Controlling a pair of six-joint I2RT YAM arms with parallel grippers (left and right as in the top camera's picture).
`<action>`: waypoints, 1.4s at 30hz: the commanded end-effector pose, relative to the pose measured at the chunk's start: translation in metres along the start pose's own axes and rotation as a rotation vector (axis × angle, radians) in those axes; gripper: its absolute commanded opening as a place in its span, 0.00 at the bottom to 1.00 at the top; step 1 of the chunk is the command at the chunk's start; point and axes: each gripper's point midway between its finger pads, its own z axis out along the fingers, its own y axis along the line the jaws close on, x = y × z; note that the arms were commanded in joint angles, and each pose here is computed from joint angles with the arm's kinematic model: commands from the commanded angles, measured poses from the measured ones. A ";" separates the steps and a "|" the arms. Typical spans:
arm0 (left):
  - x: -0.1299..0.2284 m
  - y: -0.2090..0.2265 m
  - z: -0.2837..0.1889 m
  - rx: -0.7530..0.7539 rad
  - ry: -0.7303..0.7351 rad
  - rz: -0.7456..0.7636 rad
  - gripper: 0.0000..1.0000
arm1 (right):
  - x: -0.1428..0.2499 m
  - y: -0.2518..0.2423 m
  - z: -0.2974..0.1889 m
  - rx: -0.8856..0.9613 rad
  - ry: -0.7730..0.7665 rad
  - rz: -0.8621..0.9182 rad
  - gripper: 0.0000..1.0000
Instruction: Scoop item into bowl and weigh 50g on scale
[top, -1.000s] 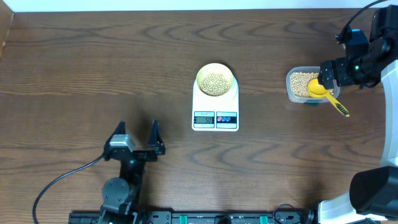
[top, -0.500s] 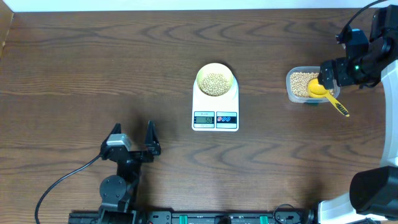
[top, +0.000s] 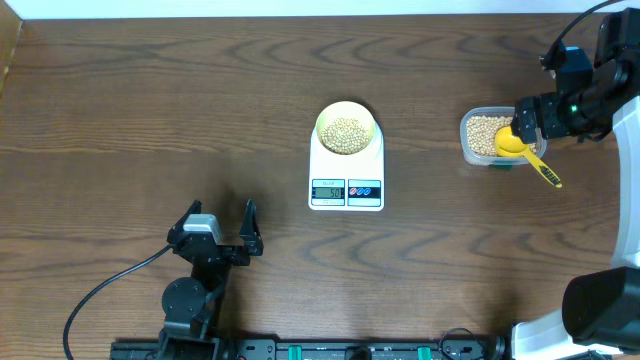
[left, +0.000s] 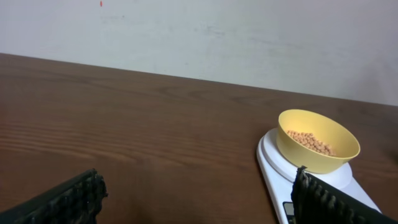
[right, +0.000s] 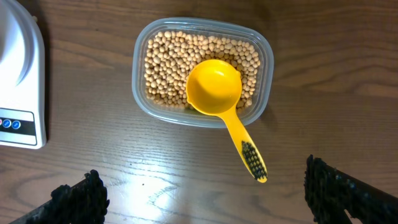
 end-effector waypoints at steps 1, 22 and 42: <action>0.015 0.007 0.000 -0.027 0.049 0.043 0.98 | -0.004 0.000 -0.009 0.000 -0.028 -0.006 0.99; 0.010 0.036 -0.002 -0.146 0.034 0.028 0.98 | -0.004 0.000 -0.009 0.000 -0.028 -0.006 0.99; 0.011 0.036 -0.002 -0.146 0.034 0.028 0.98 | -0.004 0.000 -0.009 0.000 -0.028 -0.006 0.99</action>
